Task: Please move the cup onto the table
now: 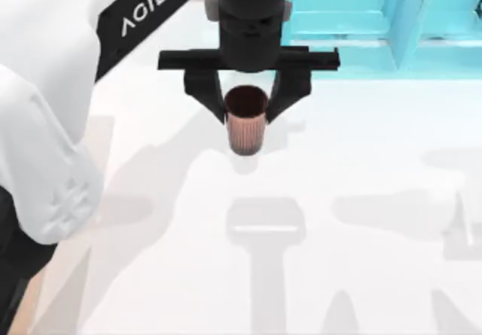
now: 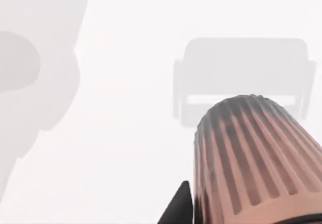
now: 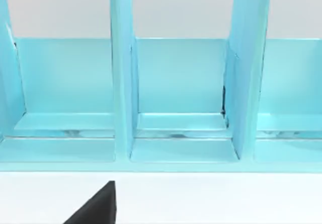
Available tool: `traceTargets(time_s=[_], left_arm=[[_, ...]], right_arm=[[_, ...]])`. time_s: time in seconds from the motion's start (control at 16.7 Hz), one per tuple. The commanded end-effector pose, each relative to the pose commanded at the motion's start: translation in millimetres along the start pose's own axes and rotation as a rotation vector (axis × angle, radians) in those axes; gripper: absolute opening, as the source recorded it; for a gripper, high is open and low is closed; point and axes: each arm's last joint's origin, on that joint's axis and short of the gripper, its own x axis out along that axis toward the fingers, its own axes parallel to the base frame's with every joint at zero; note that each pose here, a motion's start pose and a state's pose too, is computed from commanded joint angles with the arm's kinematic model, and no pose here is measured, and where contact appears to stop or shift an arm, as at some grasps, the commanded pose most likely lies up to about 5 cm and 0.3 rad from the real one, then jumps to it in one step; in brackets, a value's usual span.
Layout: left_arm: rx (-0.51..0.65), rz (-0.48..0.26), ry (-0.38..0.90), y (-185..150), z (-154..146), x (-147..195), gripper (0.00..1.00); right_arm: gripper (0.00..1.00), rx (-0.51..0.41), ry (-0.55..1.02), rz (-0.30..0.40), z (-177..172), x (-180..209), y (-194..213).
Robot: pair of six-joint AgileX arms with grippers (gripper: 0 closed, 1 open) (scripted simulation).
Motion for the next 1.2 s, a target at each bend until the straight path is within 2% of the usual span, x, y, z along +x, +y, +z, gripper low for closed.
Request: traceTargets(time_s=[0.24, 0.42, 0.72, 0.78, 1.2], left_arm=[[0.002, -0.012, -0.018, -73.3, -41.1, 8.0, 0.00], [0.003, -0.009, -0.016, -102.8, -67.1, 16.8, 0.00], [0.002, -0.007, -0.015, -109.1, -73.6, 19.3, 0.00], [-0.003, -0.089, -0.079, -115.1, -65.2, 20.5, 0.00], [-0.008, -0.078, -0.069, -118.6, -60.4, 31.1, 0.00]], right_arm=[[1.00, 0.000, 0.000, 0.000, 0.0, 0.0, 0.0], [1.00, 0.000, 0.000, 0.000, 0.0, 0.0, 0.0], [1.00, 0.000, 0.000, 0.000, 0.0, 0.0, 0.0], [1.00, 0.000, 0.000, 0.000, 0.0, 0.0, 0.0], [1.00, 0.000, 0.000, 0.000, 0.0, 0.0, 0.0]])
